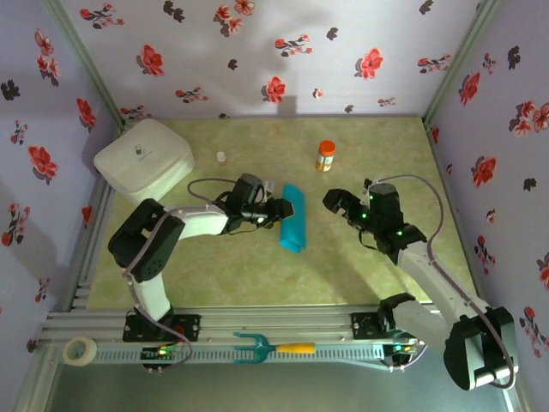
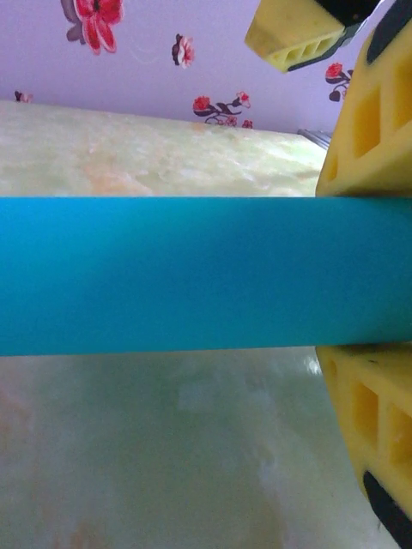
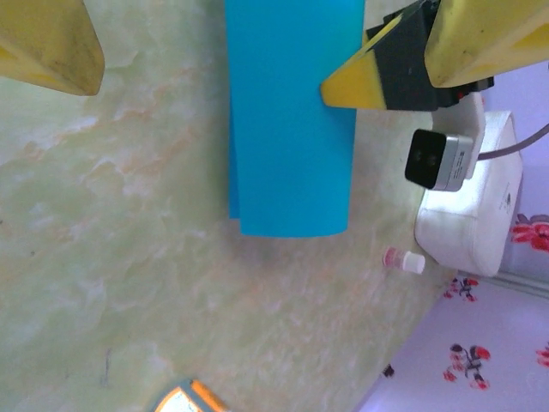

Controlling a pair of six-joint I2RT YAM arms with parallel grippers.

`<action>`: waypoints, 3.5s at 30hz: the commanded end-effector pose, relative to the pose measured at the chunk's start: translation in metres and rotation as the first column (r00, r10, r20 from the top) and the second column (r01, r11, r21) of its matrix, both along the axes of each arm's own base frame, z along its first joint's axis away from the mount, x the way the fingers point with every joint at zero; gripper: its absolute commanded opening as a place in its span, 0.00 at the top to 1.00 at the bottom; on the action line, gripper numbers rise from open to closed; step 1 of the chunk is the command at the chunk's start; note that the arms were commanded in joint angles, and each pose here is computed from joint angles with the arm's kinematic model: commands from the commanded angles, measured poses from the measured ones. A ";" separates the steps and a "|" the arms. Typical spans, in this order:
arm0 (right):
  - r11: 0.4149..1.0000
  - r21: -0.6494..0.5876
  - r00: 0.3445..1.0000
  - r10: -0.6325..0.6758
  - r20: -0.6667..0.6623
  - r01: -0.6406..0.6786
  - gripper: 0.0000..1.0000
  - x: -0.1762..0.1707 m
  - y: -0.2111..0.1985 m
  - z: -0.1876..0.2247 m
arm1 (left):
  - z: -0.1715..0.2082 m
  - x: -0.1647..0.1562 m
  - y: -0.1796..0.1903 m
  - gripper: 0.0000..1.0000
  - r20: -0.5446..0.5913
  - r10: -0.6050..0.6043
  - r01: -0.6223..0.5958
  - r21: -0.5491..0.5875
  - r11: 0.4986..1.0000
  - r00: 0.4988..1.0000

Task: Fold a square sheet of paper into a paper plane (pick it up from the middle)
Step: Fold the square sheet of paper at the center of the table, then hold the square sheet of paper at the center of the table.

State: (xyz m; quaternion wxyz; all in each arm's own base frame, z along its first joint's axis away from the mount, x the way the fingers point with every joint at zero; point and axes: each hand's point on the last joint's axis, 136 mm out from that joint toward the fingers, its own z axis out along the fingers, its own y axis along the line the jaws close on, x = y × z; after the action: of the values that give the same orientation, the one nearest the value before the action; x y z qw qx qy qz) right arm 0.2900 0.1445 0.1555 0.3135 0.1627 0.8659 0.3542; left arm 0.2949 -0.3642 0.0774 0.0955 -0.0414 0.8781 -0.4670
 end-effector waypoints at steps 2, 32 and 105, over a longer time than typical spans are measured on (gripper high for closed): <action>0.997 0.071 0.999 0.042 -0.031 -0.039 0.05 0.004 0.014 -0.003 | -0.007 -0.001 -0.009 0.57 -0.013 -0.035 0.035 -0.023 0.999 0.999; 0.987 0.147 0.984 0.086 -0.156 -0.063 0.11 0.006 0.032 -0.044 | -0.047 -0.012 0.017 0.42 -0.040 -0.068 0.076 0.229 0.971 0.997; 0.914 0.097 0.774 0.387 -0.502 -0.394 0.95 -0.029 0.081 -0.162 | -0.014 -0.004 0.030 0.30 0.059 -0.080 0.051 0.385 0.922 0.995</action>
State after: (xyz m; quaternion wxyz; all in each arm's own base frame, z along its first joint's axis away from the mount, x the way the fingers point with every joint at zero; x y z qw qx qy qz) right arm 0.2881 0.2423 0.0167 0.0515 0.0829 0.9176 0.3853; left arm 0.2816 -0.3327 0.0376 0.0832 0.0407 0.9610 -0.2607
